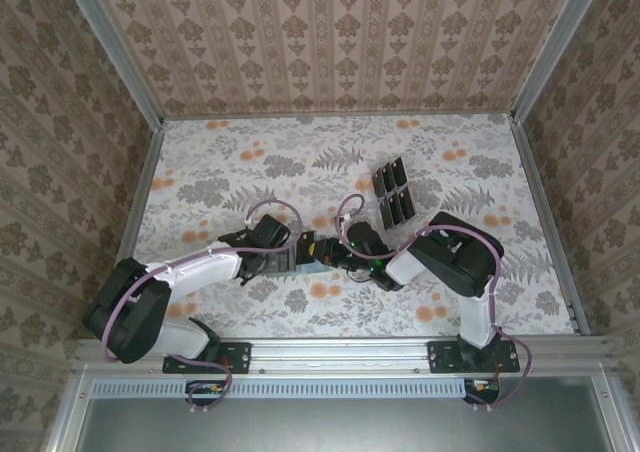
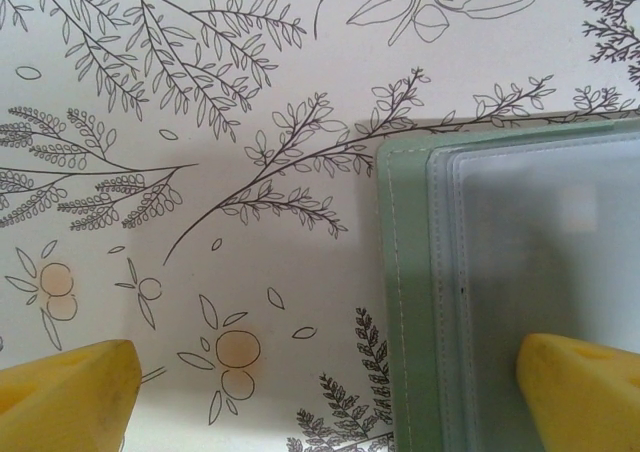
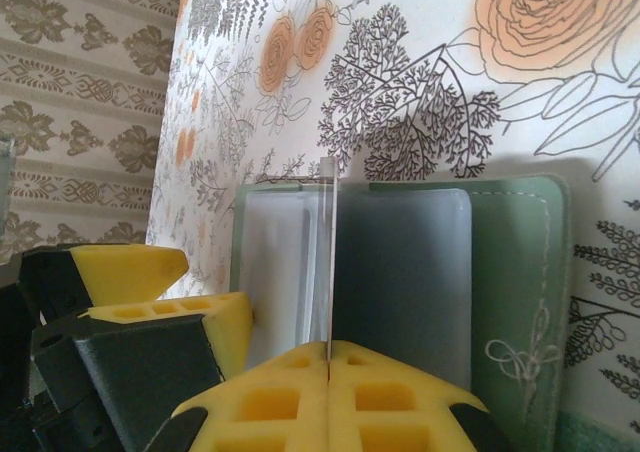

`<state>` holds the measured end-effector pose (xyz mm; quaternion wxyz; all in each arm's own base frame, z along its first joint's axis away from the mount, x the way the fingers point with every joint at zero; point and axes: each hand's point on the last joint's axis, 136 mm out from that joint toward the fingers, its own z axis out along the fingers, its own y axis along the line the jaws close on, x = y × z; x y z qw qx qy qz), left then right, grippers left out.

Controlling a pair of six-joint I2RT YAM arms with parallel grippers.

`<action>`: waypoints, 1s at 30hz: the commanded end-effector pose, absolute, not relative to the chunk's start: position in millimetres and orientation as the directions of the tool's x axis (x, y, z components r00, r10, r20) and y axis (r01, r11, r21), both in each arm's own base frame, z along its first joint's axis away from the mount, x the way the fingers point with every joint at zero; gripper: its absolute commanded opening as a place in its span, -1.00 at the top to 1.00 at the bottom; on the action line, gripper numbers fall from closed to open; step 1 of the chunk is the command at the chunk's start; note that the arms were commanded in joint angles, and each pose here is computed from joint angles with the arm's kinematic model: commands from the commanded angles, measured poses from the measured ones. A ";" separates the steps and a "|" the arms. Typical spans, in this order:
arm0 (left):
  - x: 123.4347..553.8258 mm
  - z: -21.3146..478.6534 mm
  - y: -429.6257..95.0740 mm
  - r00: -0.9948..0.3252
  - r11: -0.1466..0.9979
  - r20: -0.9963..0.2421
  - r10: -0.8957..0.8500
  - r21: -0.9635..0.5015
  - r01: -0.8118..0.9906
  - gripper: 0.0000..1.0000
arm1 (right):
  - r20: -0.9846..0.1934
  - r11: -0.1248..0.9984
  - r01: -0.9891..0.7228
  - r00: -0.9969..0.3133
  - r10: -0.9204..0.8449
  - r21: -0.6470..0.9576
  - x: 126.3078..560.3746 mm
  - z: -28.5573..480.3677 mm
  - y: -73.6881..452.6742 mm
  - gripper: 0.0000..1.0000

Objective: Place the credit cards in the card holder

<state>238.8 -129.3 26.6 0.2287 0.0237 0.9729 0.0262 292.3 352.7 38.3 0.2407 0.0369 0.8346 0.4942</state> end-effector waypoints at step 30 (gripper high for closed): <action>216.1 28.1 -123.9 -0.910 1.000 -0.415 0.001 -0.013 0.008 -1.00 | -0.339 0.467 -0.165 -0.886 0.317 0.869 292.2 50.3 353.7 1.00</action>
